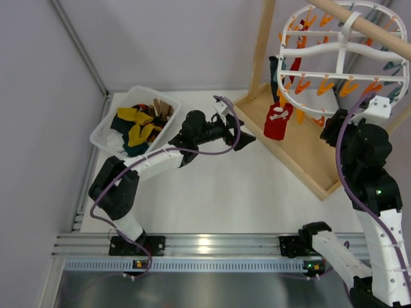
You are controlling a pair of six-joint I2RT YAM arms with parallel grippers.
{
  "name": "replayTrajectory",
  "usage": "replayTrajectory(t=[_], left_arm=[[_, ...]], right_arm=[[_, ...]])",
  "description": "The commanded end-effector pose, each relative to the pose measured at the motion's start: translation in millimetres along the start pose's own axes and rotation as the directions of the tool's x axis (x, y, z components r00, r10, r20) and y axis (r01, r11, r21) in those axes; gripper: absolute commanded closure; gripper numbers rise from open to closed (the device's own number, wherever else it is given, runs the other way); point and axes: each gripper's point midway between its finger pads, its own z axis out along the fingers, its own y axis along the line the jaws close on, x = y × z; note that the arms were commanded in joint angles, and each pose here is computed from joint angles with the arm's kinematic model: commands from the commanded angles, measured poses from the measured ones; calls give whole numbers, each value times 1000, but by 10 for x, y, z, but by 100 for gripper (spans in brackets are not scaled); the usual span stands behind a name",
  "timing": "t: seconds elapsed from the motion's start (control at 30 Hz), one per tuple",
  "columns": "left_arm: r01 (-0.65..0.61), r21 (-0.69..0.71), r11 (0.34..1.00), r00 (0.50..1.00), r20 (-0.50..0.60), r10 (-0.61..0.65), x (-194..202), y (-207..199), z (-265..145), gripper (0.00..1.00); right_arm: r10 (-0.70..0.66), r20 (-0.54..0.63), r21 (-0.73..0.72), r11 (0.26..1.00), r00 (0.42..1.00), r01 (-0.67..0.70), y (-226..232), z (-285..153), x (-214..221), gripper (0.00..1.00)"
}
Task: Remove the socks clipped to the hanger
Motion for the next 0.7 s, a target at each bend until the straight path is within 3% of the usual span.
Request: replayTrajectory(t=[0.0, 0.07, 0.3, 0.33, 0.57, 0.63, 0.67], left_arm=[[-141, 129, 981, 986, 107, 128, -277, -120, 257, 2], [-158, 131, 979, 982, 120, 143, -340, -81, 341, 2], [-133, 315, 940, 990, 79, 113, -197, -232, 610, 1], [-140, 346, 928, 990, 84, 118, -227, -292, 639, 2], [-97, 383, 919, 995, 31, 93, 132, -331, 869, 3], [-89, 375, 923, 996, 31, 83, 144, -306, 926, 9], [-84, 358, 930, 996, 31, 78, 163, -254, 957, 17]], right_arm=[[15, 17, 15, 1000, 1000, -15, -65, -92, -103, 45], [12, 17, 29, 999, 1000, -13, -97, -102, -93, 26], [22, 6, -1, 1000, 1000, -22, -63, -178, -103, 9], [23, 1, -12, 1000, 1000, -23, -48, -189, -106, 1], [45, -14, -146, 988, 999, -47, 124, -448, -225, 1], [52, -10, -175, 983, 999, -53, 155, -512, -250, 1], [58, -5, -210, 976, 998, -58, 199, -574, -276, 1]])
